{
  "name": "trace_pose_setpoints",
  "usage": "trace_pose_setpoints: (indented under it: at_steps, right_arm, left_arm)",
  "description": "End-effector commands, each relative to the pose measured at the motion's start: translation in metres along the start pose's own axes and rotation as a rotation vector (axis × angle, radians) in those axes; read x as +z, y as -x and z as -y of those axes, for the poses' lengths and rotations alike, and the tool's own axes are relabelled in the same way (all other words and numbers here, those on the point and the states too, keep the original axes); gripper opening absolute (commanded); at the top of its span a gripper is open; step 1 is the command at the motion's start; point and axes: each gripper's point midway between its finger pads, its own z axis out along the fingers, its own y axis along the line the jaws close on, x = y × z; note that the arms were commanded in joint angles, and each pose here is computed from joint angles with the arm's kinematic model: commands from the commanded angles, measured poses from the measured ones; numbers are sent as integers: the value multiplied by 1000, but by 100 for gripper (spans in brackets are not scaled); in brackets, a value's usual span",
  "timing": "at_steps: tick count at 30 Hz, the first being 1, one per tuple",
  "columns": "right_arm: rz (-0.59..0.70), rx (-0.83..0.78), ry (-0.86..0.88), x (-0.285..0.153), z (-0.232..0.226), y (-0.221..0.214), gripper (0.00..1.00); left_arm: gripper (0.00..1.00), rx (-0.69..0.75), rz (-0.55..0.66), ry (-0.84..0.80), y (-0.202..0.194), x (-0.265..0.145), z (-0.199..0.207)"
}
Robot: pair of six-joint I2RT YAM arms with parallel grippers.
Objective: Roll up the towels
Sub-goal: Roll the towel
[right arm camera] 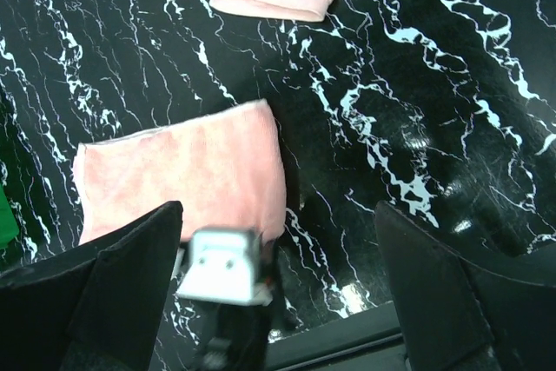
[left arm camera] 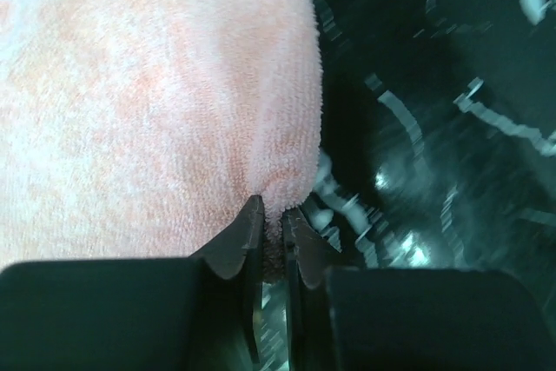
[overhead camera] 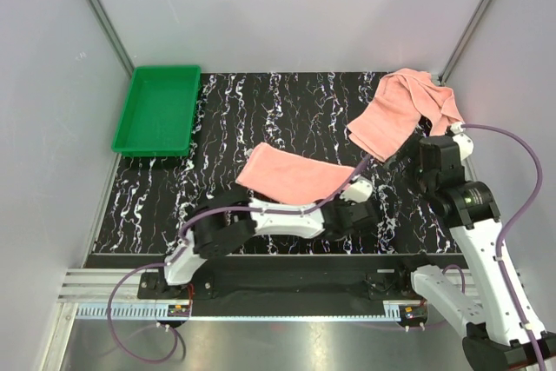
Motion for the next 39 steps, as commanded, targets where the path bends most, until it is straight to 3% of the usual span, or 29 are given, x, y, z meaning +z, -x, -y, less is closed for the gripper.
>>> trace_pose_setpoints:
  at_steps: [1, 9, 13, 14, 16, 17, 21, 23, 32, 39]
  right_arm:
    - [66, 16, 61, -2, -25, 26, 98]
    - [-128, 61, 256, 30, -62, -25, 91]
    - [-233, 87, 350, 45, -72, -58, 79]
    - [-243, 90, 355, 46, -72, -61, 70]
    - [-264, 89, 377, 49, -75, -67, 61]
    - [-271, 90, 386, 50, -76, -68, 48]
    - [-327, 96, 434, 51, -81, -83, 24]
    - [-342, 106, 463, 53, -85, -87, 19]
    - [-419, 69, 496, 61, -89, -119, 24]
    - [-497, -6, 538, 65, -110, -148, 26]
  left_arm:
    - [0, -163, 85, -103, 40, -39, -12]
    - [0, -383, 57, -291, 22, -48, -37]
    - [0, -506, -5, -395, 8, -47, -46]
    - [0, -539, -7, -394, 10, -44, -53]
    - [0, -614, -40, -371, 6, -40, -66]
    - [0, -641, -56, -367, 4, -39, -69]
    - [0, -805, -106, -400, -1, -37, -82]
    - [0, -840, -109, -421, -1, -40, -88]
    - [0, -1018, -46, -549, 21, -75, -102]
    - [0, -1226, -86, -529, -4, -76, -126]
